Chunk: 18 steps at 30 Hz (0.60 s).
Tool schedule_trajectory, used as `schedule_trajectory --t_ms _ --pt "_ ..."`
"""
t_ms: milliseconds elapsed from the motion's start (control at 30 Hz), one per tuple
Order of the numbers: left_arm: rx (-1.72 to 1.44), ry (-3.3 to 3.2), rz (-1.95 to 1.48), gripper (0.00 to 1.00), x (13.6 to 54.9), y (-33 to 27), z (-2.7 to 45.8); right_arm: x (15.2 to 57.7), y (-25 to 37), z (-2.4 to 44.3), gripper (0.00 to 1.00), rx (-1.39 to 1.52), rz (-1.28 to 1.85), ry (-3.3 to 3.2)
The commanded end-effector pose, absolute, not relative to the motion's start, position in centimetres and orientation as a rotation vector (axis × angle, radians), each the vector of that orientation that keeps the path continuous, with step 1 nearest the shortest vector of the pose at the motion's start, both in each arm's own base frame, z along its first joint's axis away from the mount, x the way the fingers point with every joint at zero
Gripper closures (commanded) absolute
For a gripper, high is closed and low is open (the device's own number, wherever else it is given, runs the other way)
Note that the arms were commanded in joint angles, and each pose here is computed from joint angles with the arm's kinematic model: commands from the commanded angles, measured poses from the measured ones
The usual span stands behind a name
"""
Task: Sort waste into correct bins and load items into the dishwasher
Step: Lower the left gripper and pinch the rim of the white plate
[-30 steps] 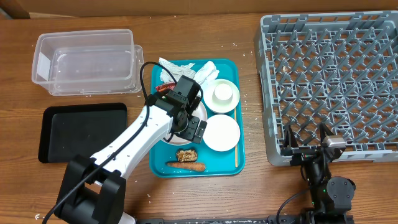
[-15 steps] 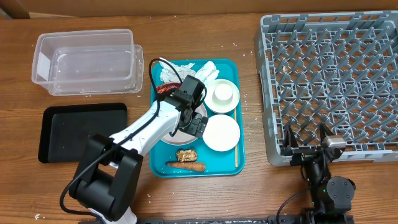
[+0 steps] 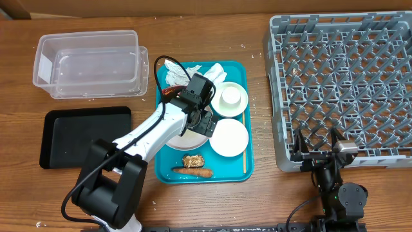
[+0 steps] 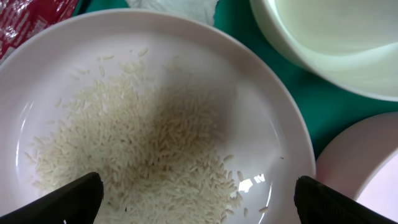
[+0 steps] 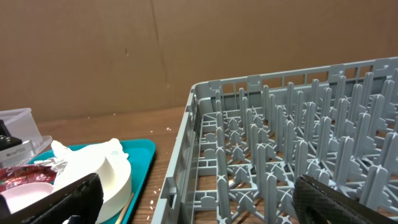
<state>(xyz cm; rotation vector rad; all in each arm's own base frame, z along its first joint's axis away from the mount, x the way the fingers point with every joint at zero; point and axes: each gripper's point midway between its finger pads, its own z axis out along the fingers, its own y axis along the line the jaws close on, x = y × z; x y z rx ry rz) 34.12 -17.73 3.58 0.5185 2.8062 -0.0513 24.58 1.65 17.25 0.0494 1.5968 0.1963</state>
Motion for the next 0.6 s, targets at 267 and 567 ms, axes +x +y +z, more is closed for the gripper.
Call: schedule_trajectory --t_ms 267,567 --pt "0.734 2.825 -0.262 0.00 32.2 -20.3 3.7 24.6 1.7 17.1 0.00 0.046 0.193 1.591" --pt "0.708 2.745 -0.206 0.00 34.2 -20.3 4.2 24.6 1.7 17.1 0.00 0.046 0.193 1.591"
